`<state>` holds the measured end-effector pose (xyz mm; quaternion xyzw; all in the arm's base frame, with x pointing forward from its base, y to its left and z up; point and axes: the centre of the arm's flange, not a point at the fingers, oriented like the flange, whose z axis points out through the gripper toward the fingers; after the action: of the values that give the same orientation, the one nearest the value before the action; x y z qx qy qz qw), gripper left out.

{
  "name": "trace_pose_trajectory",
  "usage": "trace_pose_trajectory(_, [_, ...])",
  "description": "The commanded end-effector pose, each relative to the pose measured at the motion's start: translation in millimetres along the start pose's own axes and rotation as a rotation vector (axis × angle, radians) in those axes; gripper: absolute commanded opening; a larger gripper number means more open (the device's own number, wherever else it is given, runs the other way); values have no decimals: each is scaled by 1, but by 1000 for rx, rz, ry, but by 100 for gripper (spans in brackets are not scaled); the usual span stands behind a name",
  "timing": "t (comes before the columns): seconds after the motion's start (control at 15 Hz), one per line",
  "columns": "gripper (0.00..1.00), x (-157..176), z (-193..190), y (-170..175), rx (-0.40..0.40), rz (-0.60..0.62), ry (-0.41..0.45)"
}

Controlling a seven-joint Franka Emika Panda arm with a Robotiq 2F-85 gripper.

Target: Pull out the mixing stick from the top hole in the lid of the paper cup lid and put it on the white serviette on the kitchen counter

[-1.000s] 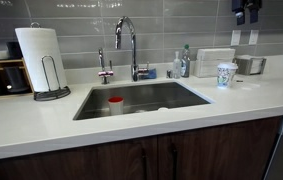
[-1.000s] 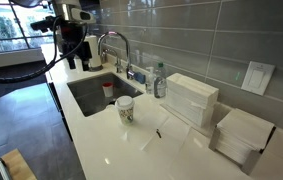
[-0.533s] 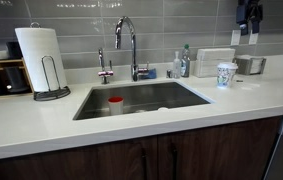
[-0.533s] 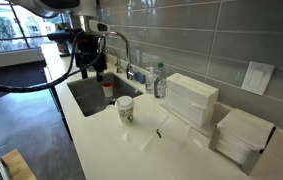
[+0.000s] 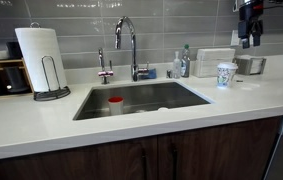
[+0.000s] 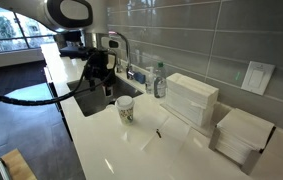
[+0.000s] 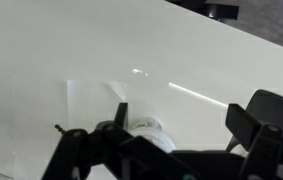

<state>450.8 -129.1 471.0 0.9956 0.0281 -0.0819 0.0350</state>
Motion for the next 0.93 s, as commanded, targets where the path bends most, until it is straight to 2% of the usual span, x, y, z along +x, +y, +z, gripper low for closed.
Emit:
trace_pose_trajectory(0.0, [100,0,0,0,0,0,0])
trace_pose_trajectory(0.2, [100,2,1,-3,10,-18,-14])
trace_pose_trajectory(0.27, [100,6,6,-4,-11,-14,-11])
trace_pose_trajectory(0.87, [100,52,40,9,11,6,94])
